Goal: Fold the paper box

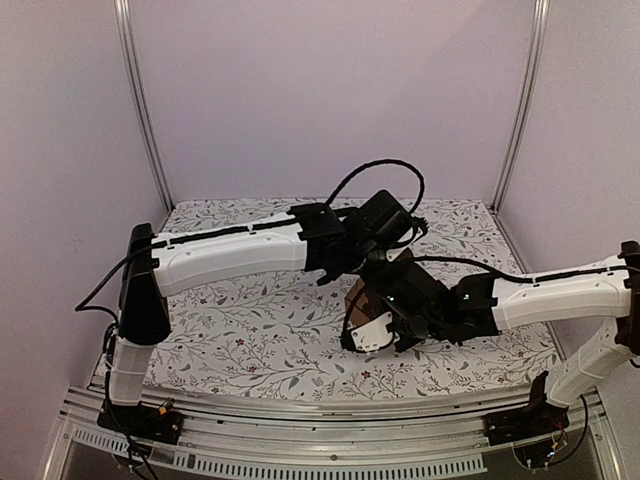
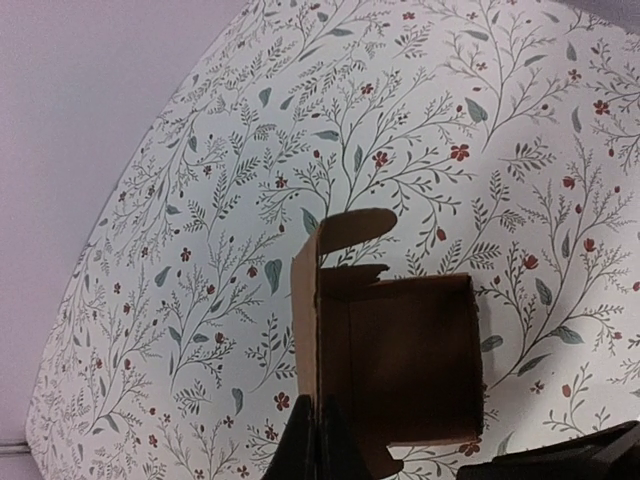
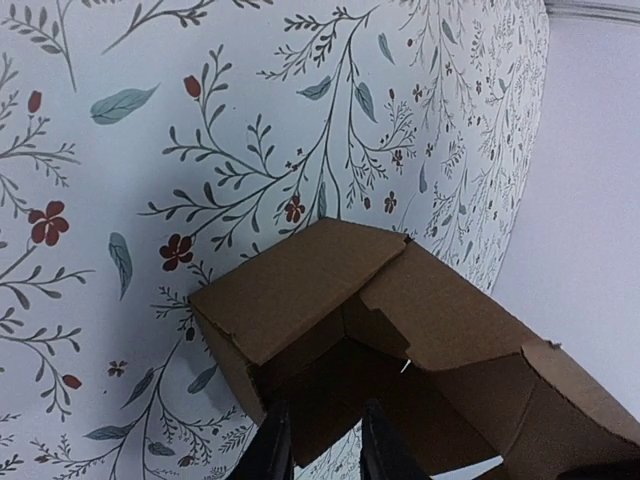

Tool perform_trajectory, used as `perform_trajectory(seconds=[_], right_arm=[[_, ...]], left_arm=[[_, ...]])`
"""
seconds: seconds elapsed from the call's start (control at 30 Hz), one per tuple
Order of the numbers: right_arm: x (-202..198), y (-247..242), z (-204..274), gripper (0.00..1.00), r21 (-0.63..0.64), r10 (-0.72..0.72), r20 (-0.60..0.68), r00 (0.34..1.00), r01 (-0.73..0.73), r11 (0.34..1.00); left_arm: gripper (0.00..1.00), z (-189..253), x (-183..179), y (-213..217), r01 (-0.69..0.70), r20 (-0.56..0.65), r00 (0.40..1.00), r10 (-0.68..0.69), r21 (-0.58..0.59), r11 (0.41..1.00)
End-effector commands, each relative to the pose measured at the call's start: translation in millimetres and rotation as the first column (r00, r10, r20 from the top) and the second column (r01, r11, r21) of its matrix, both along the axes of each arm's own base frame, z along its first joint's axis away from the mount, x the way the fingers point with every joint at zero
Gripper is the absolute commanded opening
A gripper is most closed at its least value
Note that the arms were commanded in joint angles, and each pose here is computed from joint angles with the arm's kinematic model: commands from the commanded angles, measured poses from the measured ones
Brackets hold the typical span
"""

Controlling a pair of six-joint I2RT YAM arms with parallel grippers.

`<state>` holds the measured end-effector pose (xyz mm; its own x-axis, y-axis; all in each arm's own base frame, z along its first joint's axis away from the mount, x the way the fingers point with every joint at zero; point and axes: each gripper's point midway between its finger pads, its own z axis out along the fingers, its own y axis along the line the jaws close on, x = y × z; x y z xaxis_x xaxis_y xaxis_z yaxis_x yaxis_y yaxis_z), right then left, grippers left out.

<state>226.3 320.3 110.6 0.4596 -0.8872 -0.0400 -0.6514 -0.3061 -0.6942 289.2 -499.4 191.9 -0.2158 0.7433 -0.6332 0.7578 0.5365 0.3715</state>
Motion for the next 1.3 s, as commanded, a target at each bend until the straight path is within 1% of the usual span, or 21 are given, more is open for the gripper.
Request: perform_trajectory(seconds=[0.0,0.07,0.2,0.3,0.4,0.47,0.5,0.57,0.6,0.67,0.7,0.77,0.8,0.83,0.9,0.97,1.07,1.13,1.27], right_arm=[[-43,-51,1,0.25,-0.010,0.011,-0.147,0.989,-0.013,1.000],[-48,-73,4,0.25,-0.007,-0.006,-0.180,0.984,0.005,1.000],[-34,-112,5,0.24,0.028,-0.138,-0.281,0.950,0.152,0.988],[-24,-123,6,0.23,0.077,-0.186,-0.346,0.920,0.225,0.971],[-13,-121,14,0.22,0.169,-0.183,-0.447,0.876,0.283,0.944],[9,-122,26,0.21,0.247,-0.190,-0.511,0.838,0.355,0.902],[29,-126,35,0.20,0.299,-0.217,-0.522,0.825,0.415,0.859],[72,-138,50,0.20,0.377,-0.292,-0.548,0.784,0.543,0.750],[87,-139,46,0.19,0.370,-0.323,-0.593,0.737,0.606,0.704],[109,-129,47,0.18,0.364,-0.333,-0.649,0.685,0.663,0.654],[120,-120,41,0.18,0.354,-0.319,-0.685,0.655,0.682,0.640],[135,-105,36,0.18,0.345,-0.294,-0.755,0.586,0.737,0.581],[140,-98,36,0.18,0.341,-0.276,-0.780,0.562,0.751,0.565],[146,-91,26,0.18,0.303,-0.271,-0.819,0.505,0.783,0.544],[151,-79,17,0.18,0.247,-0.254,-0.864,0.434,0.807,0.536],[146,-68,4,0.18,0.198,-0.240,-0.893,0.382,0.809,0.553],[125,-53,-7,0.20,0.158,-0.213,-0.910,0.356,0.772,0.615],[110,-48,-12,0.20,0.120,-0.201,-0.925,0.322,0.750,0.650],[98,-46,-19,0.21,0.046,-0.201,-0.951,0.235,0.750,0.660]], left_arm=[[0.00,-32,-18,1,0.034,-0.072,0.997,-0.030,0.060,0.998],[0.00,-32,-18,1,0.033,-0.071,0.997,-0.029,0.059,0.998],[0.00,-29,-18,-1,0.034,-0.066,0.997,-0.030,0.051,0.998],[0.00,-28,-17,-2,0.034,-0.060,0.998,-0.031,0.050,0.998],[0.00,-25,-17,1,0.030,-0.053,0.998,-0.027,0.054,0.998],[0.00,-24,-17,3,0.028,-0.050,0.998,-0.026,0.058,0.998],[0.00,-23,-17,4,0.026,-0.049,0.999,-0.024,0.057,0.998],[0.00,-23,-18,6,0.024,-0.050,0.999,-0.021,0.056,0.998],[0.00,-22,-18,6,0.024,-0.050,0.999,-0.021,0.053,0.998],[0.00,-23,-19,7,0.022,-0.053,0.998,-0.020,0.046,0.999],[0.00,-23,-19,7,0.022,-0.054,0.998,-0.020,0.043,0.999],[0.00,-24,-20,6,0.023,-0.056,0.998,-0.021,0.041,0.999],[0.00,-24,-20,6,0.023,-0.058,0.998,-0.021,0.039,0.999],[0.00,-24,-21,5,0.023,-0.059,0.998,-0.021,0.037,0.999],[0.00,-24,-22,5,0.024,-0.060,0.998,-0.022,0.035,0.999],[0.00,-24,-22,6,0.022,-0.060,0.998,-0.020,0.035,0.999],[0.00,-25,-22,6,0.021,-0.059,0.998,-0.019,0.038,0.999],[0.00,-26,-25,6,0.024,-0.059,0.998,-0.022,0.040,0.999],[0.00,-29,-31,6,0.031,-0.051,0.998,-0.029,0.038,0.999]])
